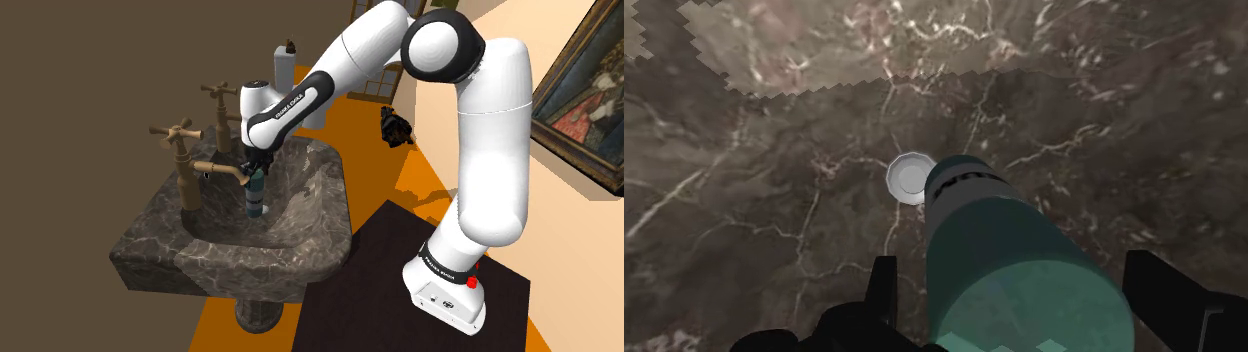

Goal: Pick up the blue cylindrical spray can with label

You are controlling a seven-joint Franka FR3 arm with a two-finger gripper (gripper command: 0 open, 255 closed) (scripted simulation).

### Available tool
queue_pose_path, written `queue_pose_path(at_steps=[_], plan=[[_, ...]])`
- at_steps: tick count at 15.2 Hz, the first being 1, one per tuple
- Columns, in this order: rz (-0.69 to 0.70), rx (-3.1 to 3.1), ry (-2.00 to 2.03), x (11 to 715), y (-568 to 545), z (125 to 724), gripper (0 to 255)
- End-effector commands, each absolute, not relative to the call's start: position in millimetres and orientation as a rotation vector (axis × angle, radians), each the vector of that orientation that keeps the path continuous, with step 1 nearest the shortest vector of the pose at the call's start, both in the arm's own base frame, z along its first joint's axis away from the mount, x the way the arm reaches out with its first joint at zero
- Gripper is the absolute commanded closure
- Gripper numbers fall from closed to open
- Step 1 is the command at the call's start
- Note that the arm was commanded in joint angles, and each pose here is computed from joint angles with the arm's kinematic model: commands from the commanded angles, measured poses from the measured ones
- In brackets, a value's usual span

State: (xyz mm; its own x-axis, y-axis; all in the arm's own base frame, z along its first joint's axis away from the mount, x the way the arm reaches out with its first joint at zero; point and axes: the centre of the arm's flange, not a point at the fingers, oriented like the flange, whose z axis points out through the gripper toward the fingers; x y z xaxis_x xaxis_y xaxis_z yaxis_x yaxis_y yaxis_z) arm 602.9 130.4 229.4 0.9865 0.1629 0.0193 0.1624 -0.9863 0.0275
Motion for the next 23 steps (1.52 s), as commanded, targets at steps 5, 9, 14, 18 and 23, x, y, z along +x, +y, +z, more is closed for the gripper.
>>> queue_pose_path(at_steps=[5, 9, 14, 18, 23], plan=[[0.034, 3.105, 0.254, 603.3, 130.5, 228.1, 255], [0.034, 3.105, 0.254, 603.3, 130.3, 227.9, 255], [0.034, 3.105, 0.254, 603.7, 130.0, 249.2, 255], [0.034, 3.105, 0.254, 603.7, 130.0, 270.3, 255], [0.034, 3.105, 0.254, 603.7, 130.0, 296.7, 255]])
